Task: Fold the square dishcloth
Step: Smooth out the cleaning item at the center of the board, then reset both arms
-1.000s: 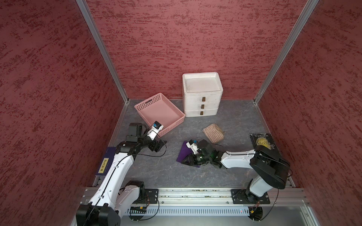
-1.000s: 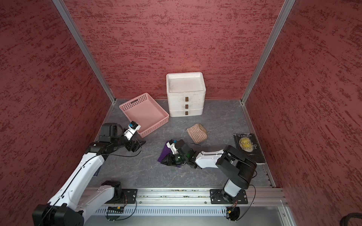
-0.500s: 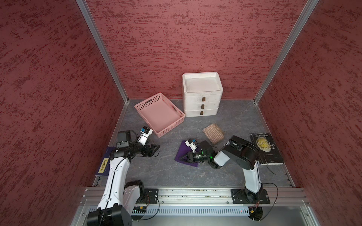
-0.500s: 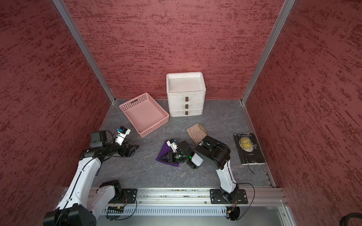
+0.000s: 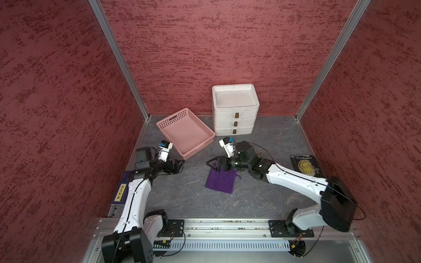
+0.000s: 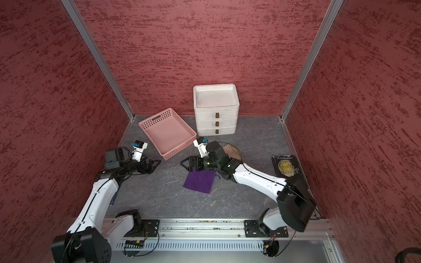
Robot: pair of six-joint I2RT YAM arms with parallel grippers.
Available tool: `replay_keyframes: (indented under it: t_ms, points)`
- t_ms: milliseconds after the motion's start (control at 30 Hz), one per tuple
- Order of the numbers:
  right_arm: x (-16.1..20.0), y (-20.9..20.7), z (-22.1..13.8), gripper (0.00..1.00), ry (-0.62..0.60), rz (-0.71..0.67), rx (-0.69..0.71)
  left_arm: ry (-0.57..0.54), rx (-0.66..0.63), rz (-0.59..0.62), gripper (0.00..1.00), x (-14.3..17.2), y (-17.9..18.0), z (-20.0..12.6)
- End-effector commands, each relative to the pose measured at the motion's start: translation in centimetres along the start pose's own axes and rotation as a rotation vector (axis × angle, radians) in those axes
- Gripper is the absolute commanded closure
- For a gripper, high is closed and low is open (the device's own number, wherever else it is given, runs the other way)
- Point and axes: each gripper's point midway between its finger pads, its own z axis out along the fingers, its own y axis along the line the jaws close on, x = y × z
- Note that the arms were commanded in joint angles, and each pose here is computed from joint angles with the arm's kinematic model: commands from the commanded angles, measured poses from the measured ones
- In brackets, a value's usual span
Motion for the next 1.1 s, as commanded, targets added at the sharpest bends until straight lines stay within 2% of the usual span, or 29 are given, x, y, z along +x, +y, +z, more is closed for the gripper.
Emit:
replay_keyframes:
  t_ms: [0,133,233,300,367,467,533,567,633,767,800,900,1067]
  points:
    - [-0.9,-7.1,-6.0,0.02,-0.022,-0.154,0.414,-0.126,-0.08,-0.012,0.0,-2.8,2.1,0.5]
    - [-4.7,-12.6,-13.5,0.01,-0.277,-0.208,0.74,-0.155,-0.122,-0.013,0.0,-2.2,3.6,2.5]
    - [-5.8,-16.2,-20.1,0.01,-0.535,-0.267,1.007,-0.179,-0.153,-0.024,0.0,-1.7,4.4,4.4]
    - [-5.6,-17.3,-23.1,0.02,-0.69,-0.307,1.096,-0.184,-0.172,-0.027,0.0,-1.1,4.7,5.4]
    - [-5.3,-18.1,-25.9,0.01,-0.823,-0.311,1.162,-0.239,-0.201,0.006,0.0,-1.4,5.0,5.9]
    - [-4.1,-21.3,-27.7,0.01,-0.828,-0.256,1.24,-0.311,-0.241,0.03,0.0,-1.9,5.4,5.7]
    - [-3.3,-23.4,-28.0,0.02,-0.81,-0.244,1.267,-0.428,-0.256,0.084,0.0,-3.0,5.0,4.7]
    - [-3.0,-24.2,-27.9,0.02,-0.803,-0.246,1.269,-0.485,-0.254,0.11,0.0,-3.3,4.5,4.2]
    - [-2.0,-26.0,-27.7,0.01,-0.78,-0.263,1.278,-0.526,-0.252,0.125,0.0,-2.8,3.9,3.8]
    - [-1.6,-27.6,-26.7,0.01,-0.809,-0.312,1.234,-0.628,-0.259,0.178,0.0,-2.4,2.7,3.0]
    - [-1.0,-28.3,-26.3,0.01,-0.795,-0.317,1.232,-0.636,-0.265,0.178,0.0,-2.0,2.8,3.1]
    - [-1.3,-28.1,-25.7,0.01,-0.865,-0.374,1.177,-0.606,-0.311,0.131,0.0,-1.0,4.5,4.6]
    - [-1.2,-29.5,-21.8,0.01,-0.74,-0.463,1.091,-0.588,-0.36,0.133,0.0,-0.8,4.8,5.3]
